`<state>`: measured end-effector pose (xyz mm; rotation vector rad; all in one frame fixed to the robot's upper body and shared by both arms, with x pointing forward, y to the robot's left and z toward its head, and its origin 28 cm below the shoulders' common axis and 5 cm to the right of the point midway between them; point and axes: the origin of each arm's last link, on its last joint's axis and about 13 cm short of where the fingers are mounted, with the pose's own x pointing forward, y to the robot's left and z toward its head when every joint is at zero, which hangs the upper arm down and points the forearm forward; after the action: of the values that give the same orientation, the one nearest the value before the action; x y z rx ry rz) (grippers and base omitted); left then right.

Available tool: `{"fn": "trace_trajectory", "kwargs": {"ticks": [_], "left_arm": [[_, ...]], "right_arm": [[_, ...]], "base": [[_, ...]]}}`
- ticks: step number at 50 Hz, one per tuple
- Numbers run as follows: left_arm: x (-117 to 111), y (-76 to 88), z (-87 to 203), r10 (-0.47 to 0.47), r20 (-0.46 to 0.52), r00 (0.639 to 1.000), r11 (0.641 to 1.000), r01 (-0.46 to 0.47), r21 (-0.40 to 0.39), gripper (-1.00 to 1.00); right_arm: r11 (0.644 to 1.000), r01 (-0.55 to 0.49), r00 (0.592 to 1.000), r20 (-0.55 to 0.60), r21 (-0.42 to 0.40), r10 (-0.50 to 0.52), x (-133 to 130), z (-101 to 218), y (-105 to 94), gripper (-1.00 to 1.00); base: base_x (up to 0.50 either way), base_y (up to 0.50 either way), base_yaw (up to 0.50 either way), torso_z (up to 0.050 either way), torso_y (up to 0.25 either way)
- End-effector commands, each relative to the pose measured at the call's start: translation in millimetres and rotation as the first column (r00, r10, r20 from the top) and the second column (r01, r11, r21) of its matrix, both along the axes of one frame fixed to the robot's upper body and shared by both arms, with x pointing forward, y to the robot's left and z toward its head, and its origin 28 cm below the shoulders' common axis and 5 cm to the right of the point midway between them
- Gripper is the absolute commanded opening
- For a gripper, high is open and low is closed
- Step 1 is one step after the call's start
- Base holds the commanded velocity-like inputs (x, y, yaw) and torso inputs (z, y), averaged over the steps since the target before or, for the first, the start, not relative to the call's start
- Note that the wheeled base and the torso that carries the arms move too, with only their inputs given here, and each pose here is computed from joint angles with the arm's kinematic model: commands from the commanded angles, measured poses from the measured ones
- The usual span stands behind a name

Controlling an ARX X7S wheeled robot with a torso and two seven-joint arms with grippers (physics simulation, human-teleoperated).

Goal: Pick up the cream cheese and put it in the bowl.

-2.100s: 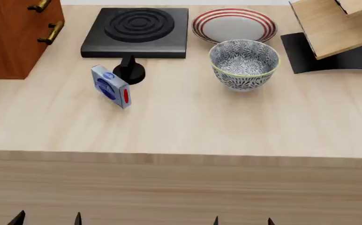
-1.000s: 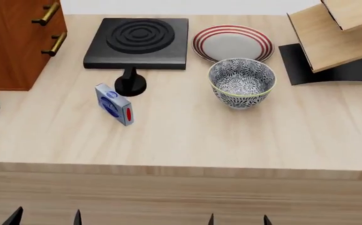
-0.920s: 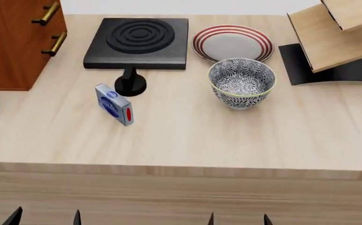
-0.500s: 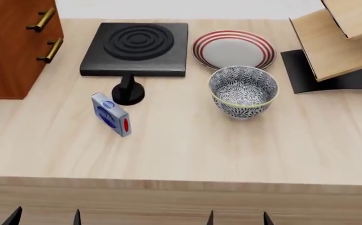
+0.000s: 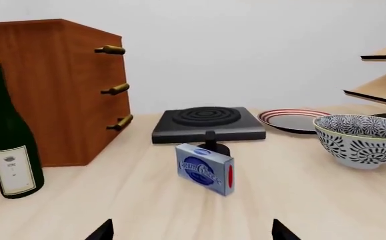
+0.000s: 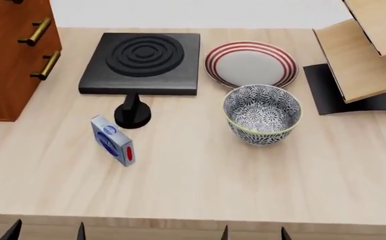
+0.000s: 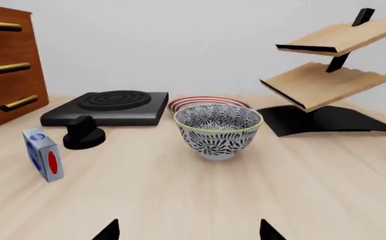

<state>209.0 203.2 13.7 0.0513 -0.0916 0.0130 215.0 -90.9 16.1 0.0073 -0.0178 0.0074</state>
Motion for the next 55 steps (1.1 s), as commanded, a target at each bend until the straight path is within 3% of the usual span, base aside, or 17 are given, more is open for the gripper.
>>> {"fn": "trace_trajectory", "kwargs": {"ticks": [1, 28, 55], "left_arm": [[-1.0, -0.1, 1.7, 0.001, 0.006, 1.000, 1.000, -0.001, 0.005, 1.00], [-0.5, 1.1, -0.7, 0.012, 0.011, 1.000, 1.000, -0.012, 0.018, 1.00], [2.7, 0.6, -3.6, 0.016, 0.006, 1.000, 1.000, -0.016, 0.016, 1.00]], "right_arm": [[1.000, 0.000, 1.000, 0.005, -0.005, 0.000, -1.0, 1.1, 0.0, 1.00], [1.000, -0.001, 1.000, 0.003, -0.016, 0.001, -0.6, -2.5, 1.3, 1.00], [1.000, -0.004, 1.000, 0.000, -0.015, 0.004, 1.2, -8.1, 0.4, 1.00]], "base": [[0.20, 0.00, 0.00, 0.000, 0.000], [0.17, 0.02, 0.00, 0.000, 0.000], [0.11, 0.14, 0.00, 0.000, 0.000]]}}
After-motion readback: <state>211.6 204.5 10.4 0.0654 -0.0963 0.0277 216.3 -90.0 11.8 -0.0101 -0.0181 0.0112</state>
